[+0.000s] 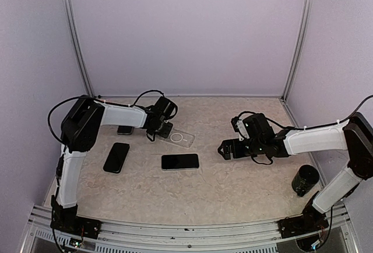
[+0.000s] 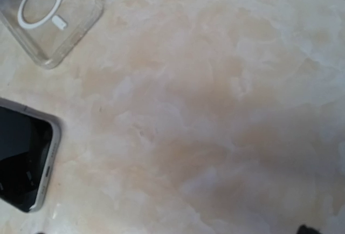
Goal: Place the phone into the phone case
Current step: Adjust the phone case at the center of the board, then pick up the phone at the center of the board.
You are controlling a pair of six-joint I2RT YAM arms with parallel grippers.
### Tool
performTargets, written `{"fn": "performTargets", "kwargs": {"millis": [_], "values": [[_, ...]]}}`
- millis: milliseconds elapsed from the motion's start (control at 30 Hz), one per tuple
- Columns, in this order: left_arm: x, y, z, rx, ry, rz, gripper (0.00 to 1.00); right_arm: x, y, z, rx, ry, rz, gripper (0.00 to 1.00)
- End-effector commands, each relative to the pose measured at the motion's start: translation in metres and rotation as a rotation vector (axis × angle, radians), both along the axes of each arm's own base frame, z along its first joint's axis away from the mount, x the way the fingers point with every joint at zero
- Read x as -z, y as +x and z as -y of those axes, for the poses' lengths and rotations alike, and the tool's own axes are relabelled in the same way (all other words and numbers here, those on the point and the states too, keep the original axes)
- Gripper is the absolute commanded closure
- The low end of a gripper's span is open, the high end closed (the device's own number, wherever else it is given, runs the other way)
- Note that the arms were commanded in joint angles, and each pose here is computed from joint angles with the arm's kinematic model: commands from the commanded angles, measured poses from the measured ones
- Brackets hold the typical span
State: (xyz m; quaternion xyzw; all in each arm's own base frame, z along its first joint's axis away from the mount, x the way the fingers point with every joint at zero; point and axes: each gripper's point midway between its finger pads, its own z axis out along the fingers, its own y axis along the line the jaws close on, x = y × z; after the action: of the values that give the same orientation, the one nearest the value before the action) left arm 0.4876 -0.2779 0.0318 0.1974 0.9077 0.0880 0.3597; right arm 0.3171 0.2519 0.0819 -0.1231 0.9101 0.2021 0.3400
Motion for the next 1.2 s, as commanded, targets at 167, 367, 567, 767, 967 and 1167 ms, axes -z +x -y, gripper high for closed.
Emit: {"fn": "performTargets", "kwargs": {"millis": [167, 367, 567, 767, 967, 1167], "values": [[-0.059, -0.053, 0.004, -0.012, -0.318, -0.005, 0.30, -0.012, -0.003, -0.031, -0.247, 0.015, 0.112, 0.00], [-0.060, -0.087, 0.013, 0.005, -0.396, -0.047, 0.21, -0.023, -0.003, -0.053, -0.380, -0.027, 0.220, 0.00], [-0.057, -0.120, 0.025, 0.016, -0.475, -0.100, 0.16, -0.033, -0.007, -0.078, -0.586, -0.082, 0.390, 0.00], [-0.050, -0.143, 0.029, 0.025, -0.570, -0.146, 0.05, -0.028, -0.038, -0.099, -0.882, -0.097, 0.540, 0.00], [-0.054, -0.157, 0.023, 0.022, -0.616, -0.148, 0.01, -0.025, -0.047, -0.111, -1.021, -0.088, 0.572, 0.00], [-0.062, -0.170, 0.013, 0.022, -0.637, -0.138, 0.01, 0.002, -0.044, -0.127, -1.132, -0.100, 0.476, 0.00]]}}
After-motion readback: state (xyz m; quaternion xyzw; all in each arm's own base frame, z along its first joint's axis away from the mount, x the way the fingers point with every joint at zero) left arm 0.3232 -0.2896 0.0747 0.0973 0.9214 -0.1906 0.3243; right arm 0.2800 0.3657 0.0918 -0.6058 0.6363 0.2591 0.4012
